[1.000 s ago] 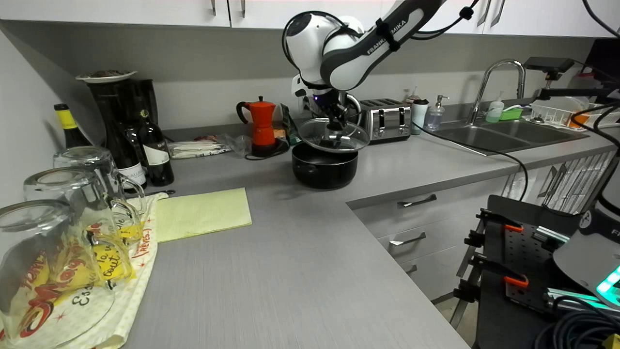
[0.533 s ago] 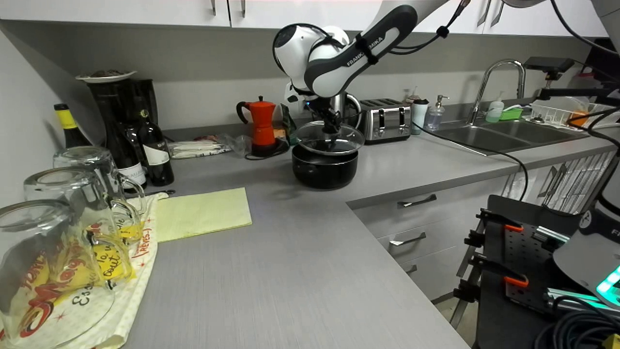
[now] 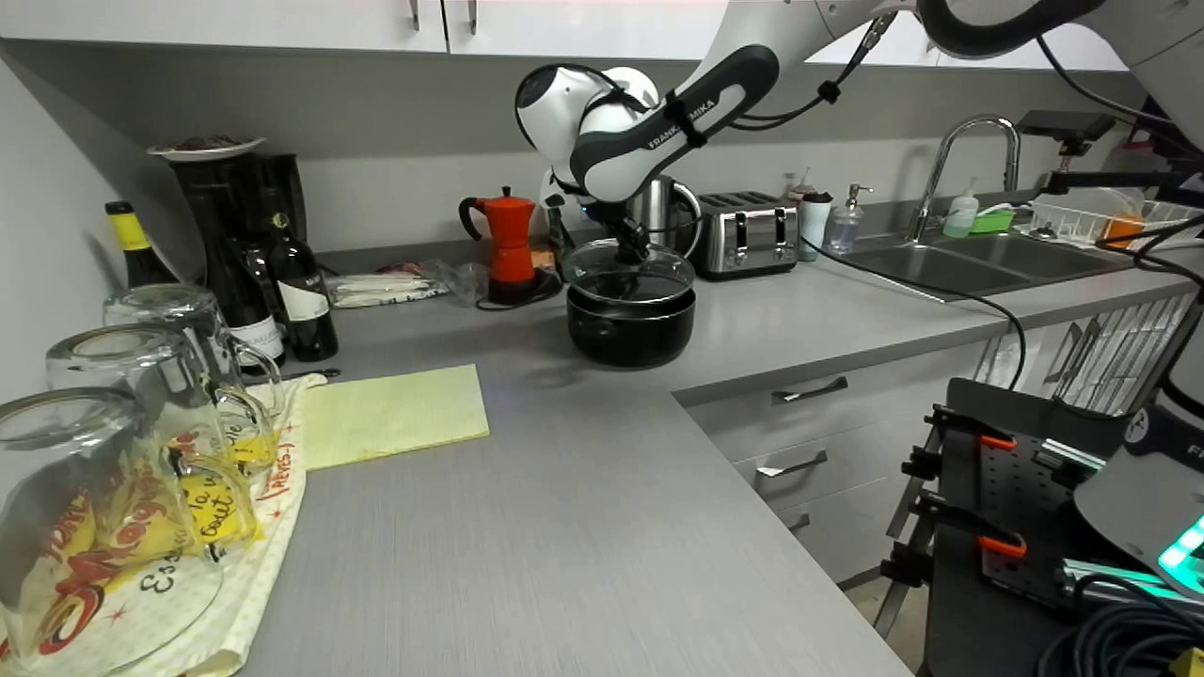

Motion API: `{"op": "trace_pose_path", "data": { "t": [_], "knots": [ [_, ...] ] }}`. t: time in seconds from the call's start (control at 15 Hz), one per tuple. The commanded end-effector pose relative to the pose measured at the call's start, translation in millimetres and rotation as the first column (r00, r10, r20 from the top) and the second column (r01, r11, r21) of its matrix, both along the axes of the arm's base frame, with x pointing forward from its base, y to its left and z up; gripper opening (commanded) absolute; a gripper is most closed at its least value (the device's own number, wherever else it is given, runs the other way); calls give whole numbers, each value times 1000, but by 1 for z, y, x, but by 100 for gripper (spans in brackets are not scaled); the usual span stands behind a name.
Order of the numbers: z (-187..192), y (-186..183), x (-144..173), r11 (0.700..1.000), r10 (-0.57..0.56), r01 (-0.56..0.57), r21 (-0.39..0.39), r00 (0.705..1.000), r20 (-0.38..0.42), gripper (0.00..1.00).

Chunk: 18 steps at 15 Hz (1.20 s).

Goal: Put the lid on the pot

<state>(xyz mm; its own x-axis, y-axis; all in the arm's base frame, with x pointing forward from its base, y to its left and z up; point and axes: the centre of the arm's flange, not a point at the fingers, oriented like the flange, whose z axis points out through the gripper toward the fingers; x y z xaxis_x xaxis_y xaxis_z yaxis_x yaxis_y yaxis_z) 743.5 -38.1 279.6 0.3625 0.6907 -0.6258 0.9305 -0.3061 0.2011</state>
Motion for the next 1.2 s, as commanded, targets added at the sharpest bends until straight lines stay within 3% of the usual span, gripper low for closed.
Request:
{"op": "trace_pose_path", "data": {
  "t": [0.0,1.13],
  "knots": [
    [6,6,23,1000,0,-1,-14,1000,-26,25],
    [-18,14,6,999,31,-32,-8,995,-97,25]
  ]
}}
